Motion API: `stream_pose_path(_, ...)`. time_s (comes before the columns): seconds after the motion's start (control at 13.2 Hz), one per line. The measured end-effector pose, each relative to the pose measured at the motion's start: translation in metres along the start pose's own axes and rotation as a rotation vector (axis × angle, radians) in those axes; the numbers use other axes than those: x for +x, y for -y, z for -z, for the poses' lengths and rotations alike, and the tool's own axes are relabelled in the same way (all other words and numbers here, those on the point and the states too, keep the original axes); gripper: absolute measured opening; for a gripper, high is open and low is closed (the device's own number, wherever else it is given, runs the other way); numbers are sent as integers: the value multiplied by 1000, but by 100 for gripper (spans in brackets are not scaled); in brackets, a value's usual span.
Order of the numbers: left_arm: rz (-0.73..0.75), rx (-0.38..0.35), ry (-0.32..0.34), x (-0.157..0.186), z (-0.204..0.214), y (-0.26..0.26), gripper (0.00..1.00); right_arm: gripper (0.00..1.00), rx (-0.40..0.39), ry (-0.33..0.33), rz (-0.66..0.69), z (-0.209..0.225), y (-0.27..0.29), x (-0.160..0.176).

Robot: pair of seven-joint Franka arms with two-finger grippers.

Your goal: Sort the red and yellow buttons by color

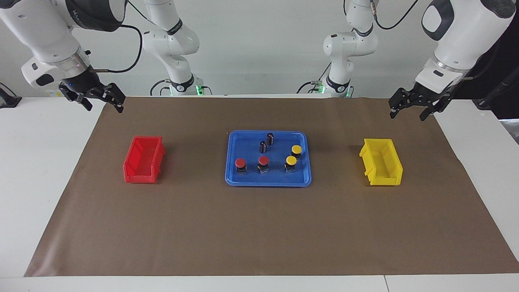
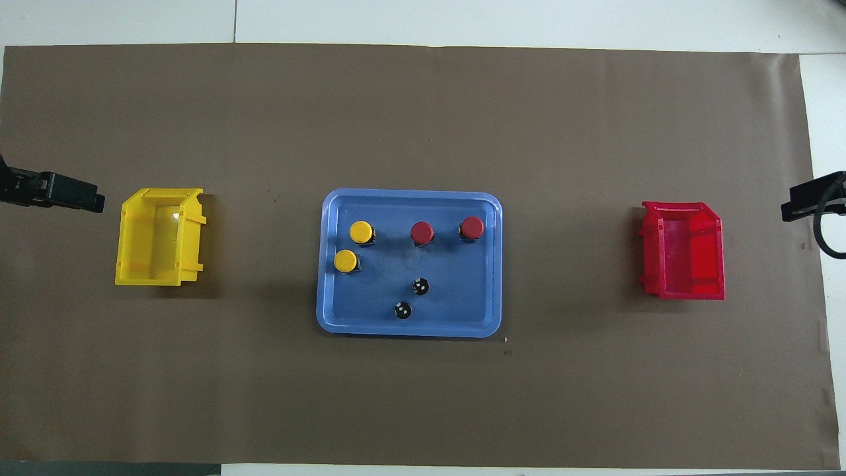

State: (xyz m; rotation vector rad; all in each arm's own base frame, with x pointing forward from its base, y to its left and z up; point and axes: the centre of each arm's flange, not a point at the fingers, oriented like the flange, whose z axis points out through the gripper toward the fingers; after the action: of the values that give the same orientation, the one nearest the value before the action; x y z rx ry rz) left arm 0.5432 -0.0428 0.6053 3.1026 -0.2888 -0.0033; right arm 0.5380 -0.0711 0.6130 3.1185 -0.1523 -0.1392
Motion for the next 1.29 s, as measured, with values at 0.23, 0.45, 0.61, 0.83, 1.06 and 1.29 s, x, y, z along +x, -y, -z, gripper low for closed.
stream_pose_path(0.23,17,0,3,0,0,0,100,100,0,0,0,0,0,0)
stream_pose_path(0.45,24,0,2,0,0,1,100,100,0,0,0,0,0,0)
stream_pose_path(0.61,58,0,2,0,0,1,100,100,0,0,0,0,0,0)
stream_pose_path(0.83,79,0,2,0,0,0,100,100,0,-2,26,0,13,0)
stream_pose_path(1.06,84,0,3,0,0,0,100,98,11,-18,76,7,43,3)
stream_pose_path(1.29,86,0,5,-1,0,0,100,96,37,-37,106,15,100,28)
